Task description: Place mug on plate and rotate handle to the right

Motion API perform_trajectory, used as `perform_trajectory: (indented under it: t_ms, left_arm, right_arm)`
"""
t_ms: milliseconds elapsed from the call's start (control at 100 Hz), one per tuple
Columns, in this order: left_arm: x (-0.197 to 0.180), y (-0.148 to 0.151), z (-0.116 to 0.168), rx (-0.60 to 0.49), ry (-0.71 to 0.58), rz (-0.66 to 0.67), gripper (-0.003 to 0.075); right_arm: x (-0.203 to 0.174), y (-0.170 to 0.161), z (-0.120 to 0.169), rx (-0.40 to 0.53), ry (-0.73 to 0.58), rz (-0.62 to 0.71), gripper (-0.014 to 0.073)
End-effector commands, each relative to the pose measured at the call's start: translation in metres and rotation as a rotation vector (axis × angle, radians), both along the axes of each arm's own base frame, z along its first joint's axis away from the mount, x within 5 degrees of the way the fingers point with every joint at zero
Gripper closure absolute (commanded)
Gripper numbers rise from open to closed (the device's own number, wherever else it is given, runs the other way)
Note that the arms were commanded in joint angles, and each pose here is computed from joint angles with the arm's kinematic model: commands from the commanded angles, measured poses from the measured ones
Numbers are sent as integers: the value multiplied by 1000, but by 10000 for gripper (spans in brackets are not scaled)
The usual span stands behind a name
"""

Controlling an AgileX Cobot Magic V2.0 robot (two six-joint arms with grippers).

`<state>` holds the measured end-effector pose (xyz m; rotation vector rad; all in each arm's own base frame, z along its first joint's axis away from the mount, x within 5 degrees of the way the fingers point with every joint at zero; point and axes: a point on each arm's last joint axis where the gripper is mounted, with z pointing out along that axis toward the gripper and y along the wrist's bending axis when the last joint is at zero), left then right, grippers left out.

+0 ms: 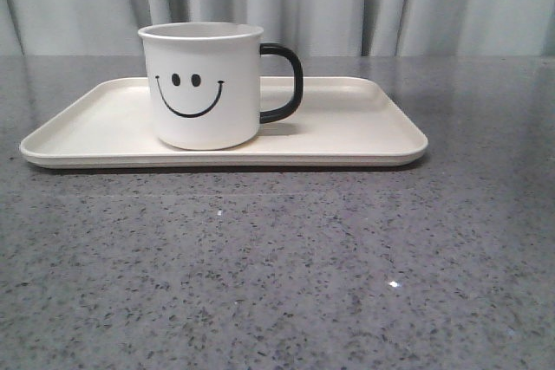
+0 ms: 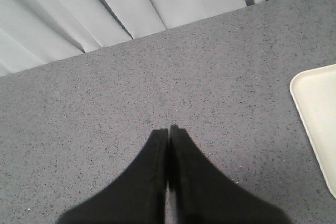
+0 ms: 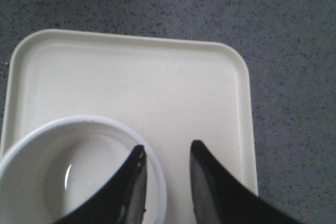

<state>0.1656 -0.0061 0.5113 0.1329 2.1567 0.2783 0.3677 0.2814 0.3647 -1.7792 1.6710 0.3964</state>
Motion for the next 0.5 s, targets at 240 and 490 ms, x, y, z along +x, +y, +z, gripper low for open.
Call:
perform_trajectory:
  t_ms: [240,490]
  left_arm:
    - [-7,2,9,-9,-52,6,740]
    - [-7,2,10,-9,-59,4,740]
  right_arm:
    - [-54,-30,88,124,-58,11,366]
    - [-86,-81,155,318,-120,-193,371]
